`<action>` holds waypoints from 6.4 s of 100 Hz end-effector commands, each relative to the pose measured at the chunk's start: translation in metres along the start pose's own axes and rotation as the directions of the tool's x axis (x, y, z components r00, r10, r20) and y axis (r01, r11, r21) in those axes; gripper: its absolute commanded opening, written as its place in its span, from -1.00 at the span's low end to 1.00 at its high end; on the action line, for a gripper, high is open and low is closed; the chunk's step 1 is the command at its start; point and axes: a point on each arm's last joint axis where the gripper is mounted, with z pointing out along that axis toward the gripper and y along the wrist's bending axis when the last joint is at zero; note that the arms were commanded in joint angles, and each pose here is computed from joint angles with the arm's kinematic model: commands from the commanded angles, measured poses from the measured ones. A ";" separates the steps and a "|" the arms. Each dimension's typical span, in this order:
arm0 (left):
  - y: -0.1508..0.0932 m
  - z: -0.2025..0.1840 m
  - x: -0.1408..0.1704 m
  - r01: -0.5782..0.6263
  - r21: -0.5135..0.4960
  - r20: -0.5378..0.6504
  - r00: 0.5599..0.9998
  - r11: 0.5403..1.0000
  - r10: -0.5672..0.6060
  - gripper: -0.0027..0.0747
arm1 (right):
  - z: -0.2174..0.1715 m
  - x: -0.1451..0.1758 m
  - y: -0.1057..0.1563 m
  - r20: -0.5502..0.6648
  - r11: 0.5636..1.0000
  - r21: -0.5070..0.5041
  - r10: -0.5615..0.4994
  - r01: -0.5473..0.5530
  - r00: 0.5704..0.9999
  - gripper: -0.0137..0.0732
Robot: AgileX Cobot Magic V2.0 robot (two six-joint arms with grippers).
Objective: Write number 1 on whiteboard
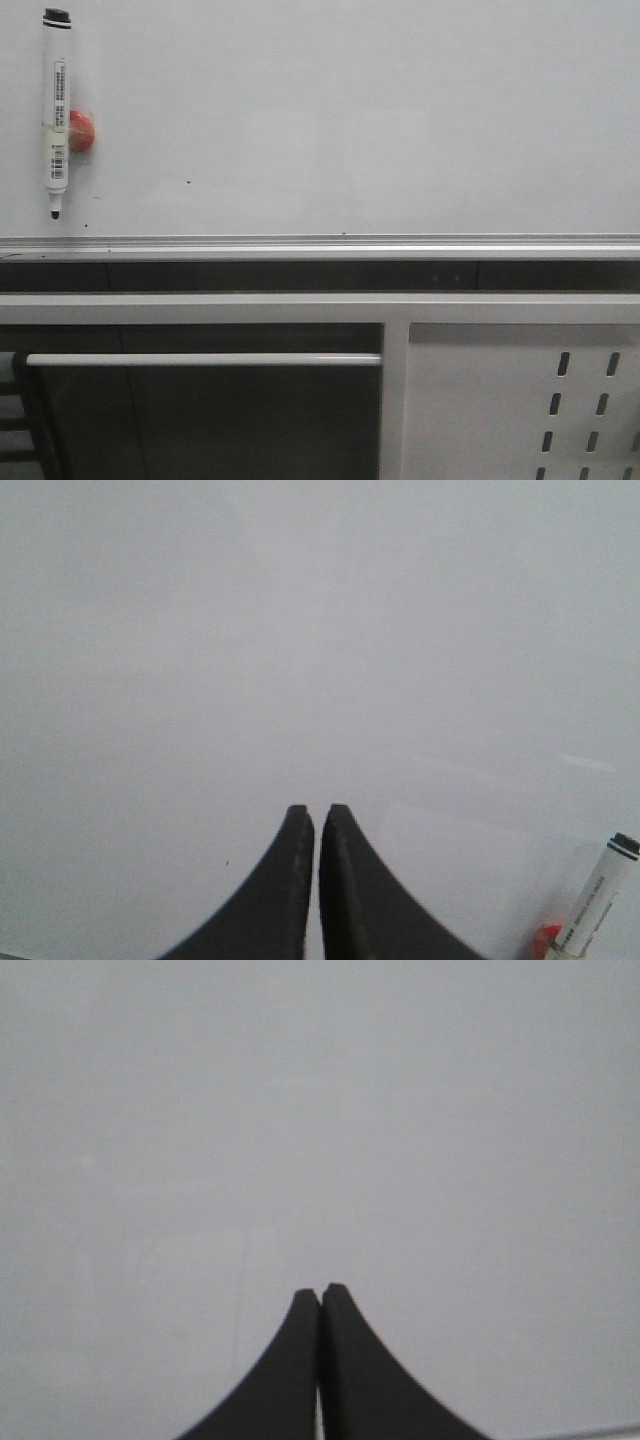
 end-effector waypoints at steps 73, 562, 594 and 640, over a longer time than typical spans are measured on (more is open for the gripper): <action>-0.015 0.005 -0.059 0.001 0.037 0.014 1.000 0.999 -0.002 -0.98 | 0.002 -0.044 0.007 -0.089 0.989 -0.008 0.149 -0.150 0.985 -0.85; -0.121 0.103 0.080 -0.205 0.866 -0.130 0.789 0.456 0.600 -0.98 | 0.106 -0.098 0.088 -0.672 0.758 -0.612 -0.350 -0.223 0.653 -0.86; -0.165 0.110 0.038 -0.339 0.889 -0.059 0.580 0.307 0.812 -0.98 | 0.127 -0.095 0.148 -0.611 0.578 -0.759 -0.476 -0.299 0.633 -0.86; -0.177 0.103 0.033 -0.342 0.903 -0.039 0.538 0.260 0.842 -0.98 | 0.134 -0.086 0.166 -0.639 0.545 -0.753 -0.472 -0.368 0.608 -0.54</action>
